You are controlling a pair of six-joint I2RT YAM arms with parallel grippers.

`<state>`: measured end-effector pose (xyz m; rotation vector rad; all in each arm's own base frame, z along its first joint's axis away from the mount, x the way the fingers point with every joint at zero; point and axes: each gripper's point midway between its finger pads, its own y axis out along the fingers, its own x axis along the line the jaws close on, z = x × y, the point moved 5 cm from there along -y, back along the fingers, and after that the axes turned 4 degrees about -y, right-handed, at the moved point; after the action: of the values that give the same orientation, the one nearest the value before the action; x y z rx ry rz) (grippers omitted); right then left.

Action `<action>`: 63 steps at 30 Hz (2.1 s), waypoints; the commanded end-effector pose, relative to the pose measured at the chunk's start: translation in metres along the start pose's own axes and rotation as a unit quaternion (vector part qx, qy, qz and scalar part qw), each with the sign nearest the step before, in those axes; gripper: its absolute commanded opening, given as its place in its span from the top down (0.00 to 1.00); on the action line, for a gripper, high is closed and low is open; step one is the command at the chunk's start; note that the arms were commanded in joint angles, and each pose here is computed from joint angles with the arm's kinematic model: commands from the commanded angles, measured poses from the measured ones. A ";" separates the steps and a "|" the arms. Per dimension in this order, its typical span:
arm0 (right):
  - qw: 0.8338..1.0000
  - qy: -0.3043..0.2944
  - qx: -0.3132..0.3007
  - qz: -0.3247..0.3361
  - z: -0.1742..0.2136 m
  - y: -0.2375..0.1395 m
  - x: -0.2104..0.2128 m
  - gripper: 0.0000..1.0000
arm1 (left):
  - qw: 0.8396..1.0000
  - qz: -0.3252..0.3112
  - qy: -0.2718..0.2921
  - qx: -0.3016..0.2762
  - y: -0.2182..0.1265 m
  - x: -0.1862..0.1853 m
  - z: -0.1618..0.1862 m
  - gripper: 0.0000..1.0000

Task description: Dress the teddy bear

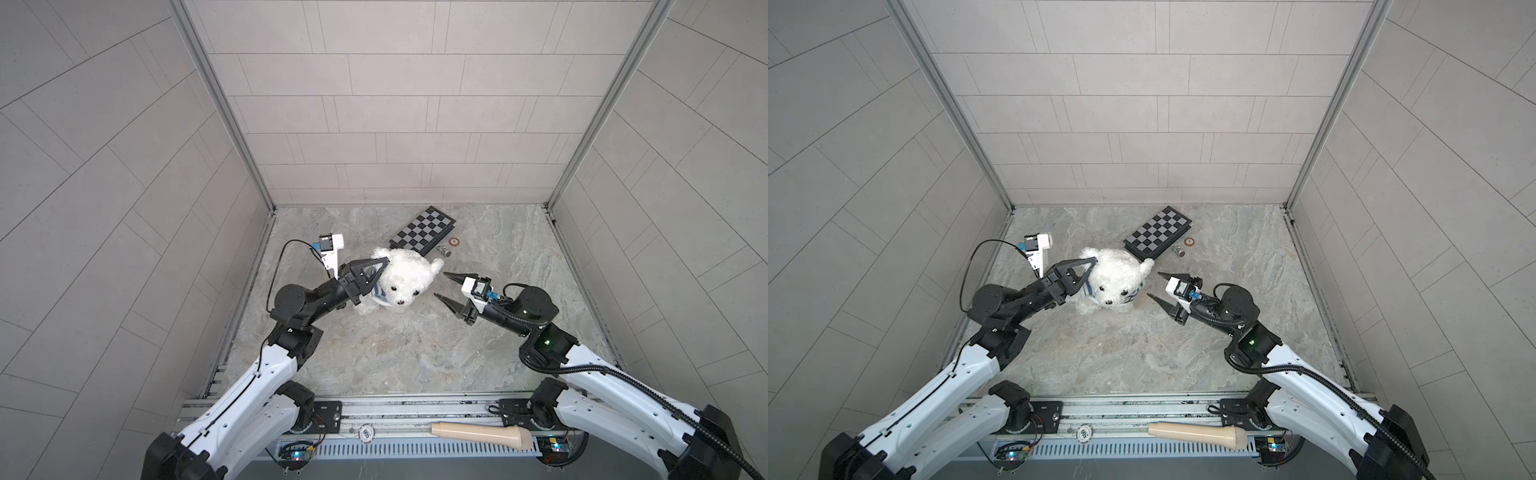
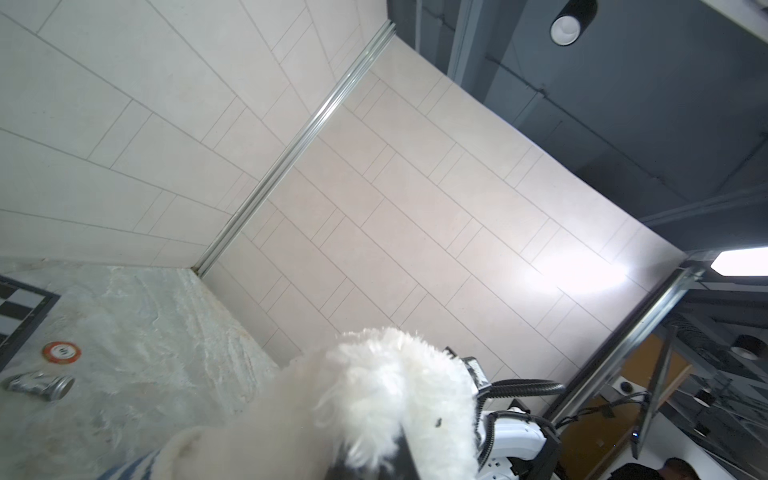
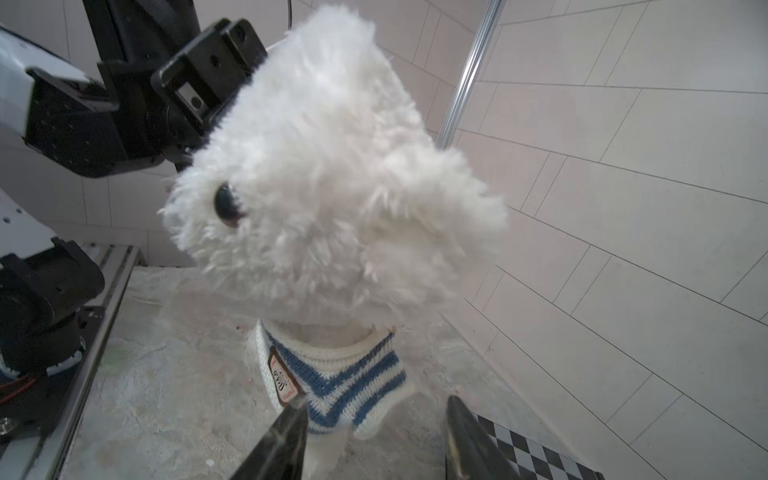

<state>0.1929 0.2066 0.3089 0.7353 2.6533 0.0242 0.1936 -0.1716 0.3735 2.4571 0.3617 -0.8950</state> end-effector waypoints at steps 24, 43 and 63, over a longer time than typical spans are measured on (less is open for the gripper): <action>0.966 0.034 -0.226 -0.120 -0.081 0.027 0.013 0.40 | 0.992 0.119 0.037 -0.028 -0.010 -0.052 -0.004 1.00; 0.990 0.006 -0.022 -0.141 -0.063 0.035 0.015 1.00 | 0.986 -0.143 0.070 0.045 -0.021 0.032 0.029 0.73; 0.951 -0.068 0.221 -0.205 0.020 0.051 0.010 1.00 | 0.925 -0.285 0.128 0.216 -0.063 0.038 0.056 0.22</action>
<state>0.2195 0.2535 0.2833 0.3395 2.7247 -0.7194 0.1786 -0.1417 0.2719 2.8556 1.2437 -1.0456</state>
